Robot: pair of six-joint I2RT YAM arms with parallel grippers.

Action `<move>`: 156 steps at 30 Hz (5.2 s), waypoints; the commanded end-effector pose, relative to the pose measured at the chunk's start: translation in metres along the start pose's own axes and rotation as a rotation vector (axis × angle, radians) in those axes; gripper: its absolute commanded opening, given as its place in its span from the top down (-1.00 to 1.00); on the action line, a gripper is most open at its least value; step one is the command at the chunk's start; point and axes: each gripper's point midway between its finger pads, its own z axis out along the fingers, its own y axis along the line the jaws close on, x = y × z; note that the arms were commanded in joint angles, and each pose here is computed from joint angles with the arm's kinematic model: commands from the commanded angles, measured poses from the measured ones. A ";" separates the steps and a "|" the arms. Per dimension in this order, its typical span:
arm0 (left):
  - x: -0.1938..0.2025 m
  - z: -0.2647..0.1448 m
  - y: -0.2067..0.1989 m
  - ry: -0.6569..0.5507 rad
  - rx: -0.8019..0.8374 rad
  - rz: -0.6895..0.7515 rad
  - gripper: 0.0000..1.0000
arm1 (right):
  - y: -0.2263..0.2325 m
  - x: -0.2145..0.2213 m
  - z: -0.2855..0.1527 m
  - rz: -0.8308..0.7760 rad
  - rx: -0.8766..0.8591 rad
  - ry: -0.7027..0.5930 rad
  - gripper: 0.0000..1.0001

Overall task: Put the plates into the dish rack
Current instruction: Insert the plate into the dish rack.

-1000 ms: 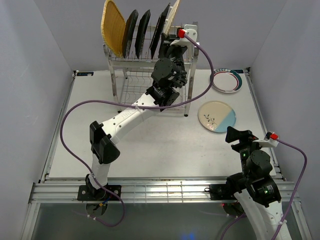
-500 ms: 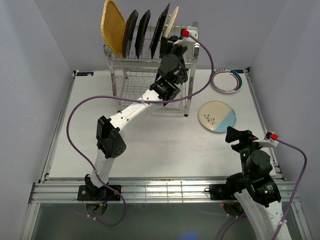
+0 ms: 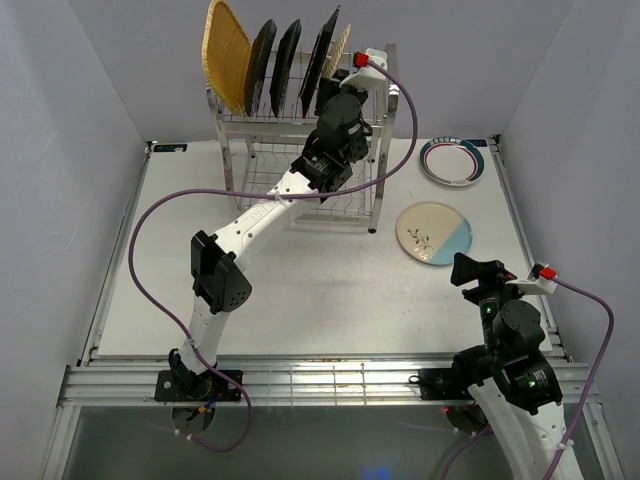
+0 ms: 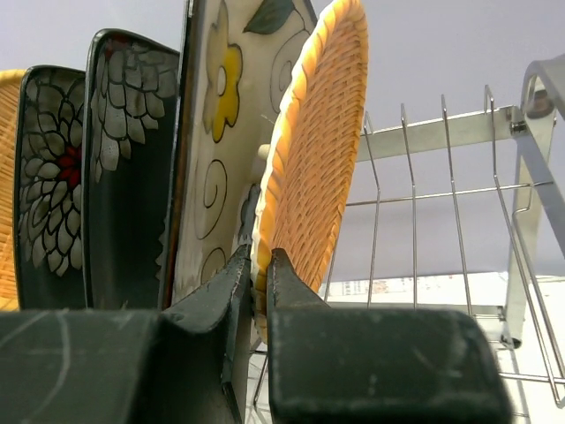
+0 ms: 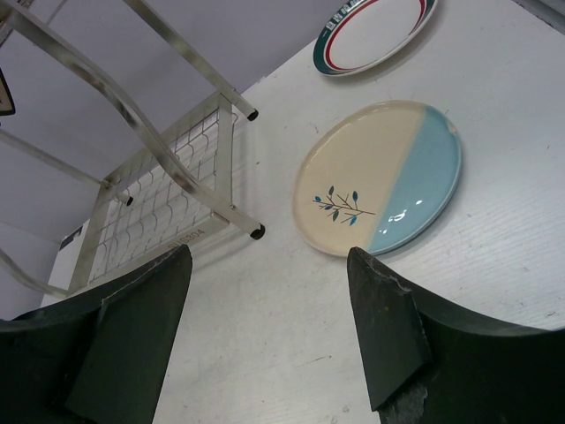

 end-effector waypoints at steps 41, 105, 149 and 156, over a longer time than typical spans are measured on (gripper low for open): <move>-0.070 -0.019 0.057 -0.112 -0.072 -0.175 1.00 | 0.010 -0.020 -0.008 0.043 -0.066 -0.090 -0.54; -0.067 -0.085 0.104 -0.105 0.149 -0.371 -0.40 | 0.015 -0.014 -0.004 0.024 -0.087 -0.061 -0.54; -0.030 0.026 0.040 -0.083 0.094 -0.345 1.00 | 0.016 -0.016 -0.007 0.023 -0.093 -0.066 -0.53; -0.025 0.023 0.047 -0.059 0.087 -0.361 1.00 | 0.015 -0.015 -0.006 0.024 -0.090 -0.064 -0.53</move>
